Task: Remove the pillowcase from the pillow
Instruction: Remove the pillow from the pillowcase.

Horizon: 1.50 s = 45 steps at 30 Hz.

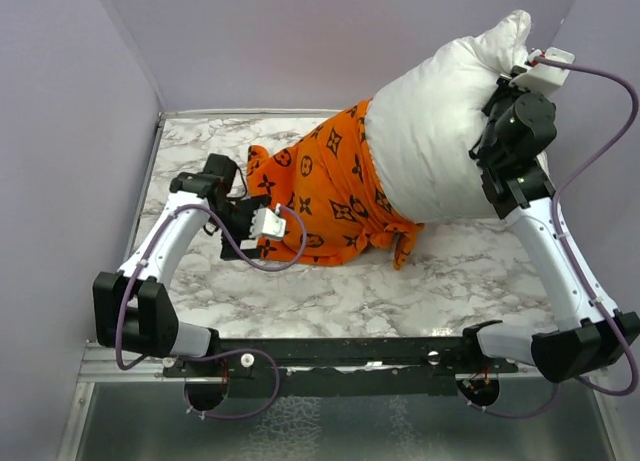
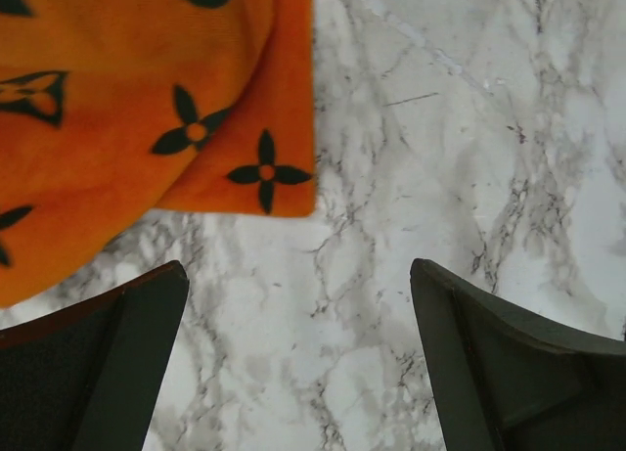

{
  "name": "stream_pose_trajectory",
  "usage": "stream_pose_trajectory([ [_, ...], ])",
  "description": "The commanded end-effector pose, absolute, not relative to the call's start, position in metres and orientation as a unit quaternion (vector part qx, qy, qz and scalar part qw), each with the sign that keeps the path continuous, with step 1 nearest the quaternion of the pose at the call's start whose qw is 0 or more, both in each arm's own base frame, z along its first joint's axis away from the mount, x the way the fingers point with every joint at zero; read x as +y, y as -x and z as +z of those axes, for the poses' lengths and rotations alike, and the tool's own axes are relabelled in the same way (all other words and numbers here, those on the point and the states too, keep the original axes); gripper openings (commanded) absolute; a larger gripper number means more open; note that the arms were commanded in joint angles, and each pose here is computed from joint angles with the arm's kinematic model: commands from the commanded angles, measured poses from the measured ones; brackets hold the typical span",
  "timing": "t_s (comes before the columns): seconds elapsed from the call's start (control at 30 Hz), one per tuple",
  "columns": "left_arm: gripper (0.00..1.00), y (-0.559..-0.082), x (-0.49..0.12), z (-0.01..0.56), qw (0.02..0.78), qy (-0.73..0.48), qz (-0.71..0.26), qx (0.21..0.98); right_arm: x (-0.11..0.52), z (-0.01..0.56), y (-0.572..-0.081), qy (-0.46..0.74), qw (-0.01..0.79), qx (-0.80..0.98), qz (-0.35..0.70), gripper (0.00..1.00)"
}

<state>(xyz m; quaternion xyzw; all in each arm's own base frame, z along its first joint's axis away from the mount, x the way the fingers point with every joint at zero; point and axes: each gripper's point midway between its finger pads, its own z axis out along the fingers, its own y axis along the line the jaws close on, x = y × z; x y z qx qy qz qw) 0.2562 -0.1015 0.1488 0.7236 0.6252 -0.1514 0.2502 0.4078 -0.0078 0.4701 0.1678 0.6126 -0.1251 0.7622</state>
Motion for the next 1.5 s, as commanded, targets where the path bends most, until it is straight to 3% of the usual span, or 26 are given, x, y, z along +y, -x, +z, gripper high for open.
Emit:
stream_pose_trajectory([
  [0.0,0.99,-0.254,-0.107,0.115,0.203,-0.743,-0.147,0.620,-0.013,0.497,-0.377,-0.173,0.797,0.566,-0.118,0.01],
  [0.33,0.99,-0.282,-0.162,0.060,0.200,-0.747,-0.120,0.622,-0.013,0.466,-0.353,-0.152,0.786,0.588,-0.114,0.01],
  [0.77,0.98,-0.296,-0.151,-0.013,0.125,-0.709,-0.096,0.687,-0.020,0.447,-0.315,-0.147,0.770,0.612,-0.106,0.01],
  [0.83,0.84,-0.296,-0.142,-0.021,0.117,-0.702,-0.086,0.697,-0.021,0.445,-0.306,-0.152,0.767,0.616,-0.097,0.01],
  [0.87,0.70,-0.297,-0.137,-0.023,0.116,-0.694,-0.085,0.706,-0.022,0.444,-0.301,-0.158,0.766,0.617,-0.090,0.01],
  [0.93,0.21,-0.301,-0.129,-0.022,0.123,-0.670,-0.083,0.727,-0.023,0.442,-0.292,-0.165,0.762,0.622,-0.077,0.01],
  [0.97,0.05,-0.303,-0.123,-0.019,0.130,-0.659,-0.085,0.736,-0.023,0.441,-0.288,-0.170,0.758,0.626,-0.071,0.01],
  [1.0,0.00,-0.305,-0.117,-0.015,0.139,-0.648,-0.087,0.744,-0.023,0.438,-0.285,-0.173,0.754,0.630,-0.064,0.01],
  [1.17,0.00,-0.305,-0.080,0.011,0.164,-0.609,-0.099,0.770,-0.017,0.437,-0.274,-0.173,0.749,0.639,-0.031,0.01],
  [1.47,0.00,-0.340,-0.015,0.143,0.355,-0.569,0.030,0.742,-0.011,0.454,-0.261,-0.189,0.729,0.658,0.008,0.01],
])
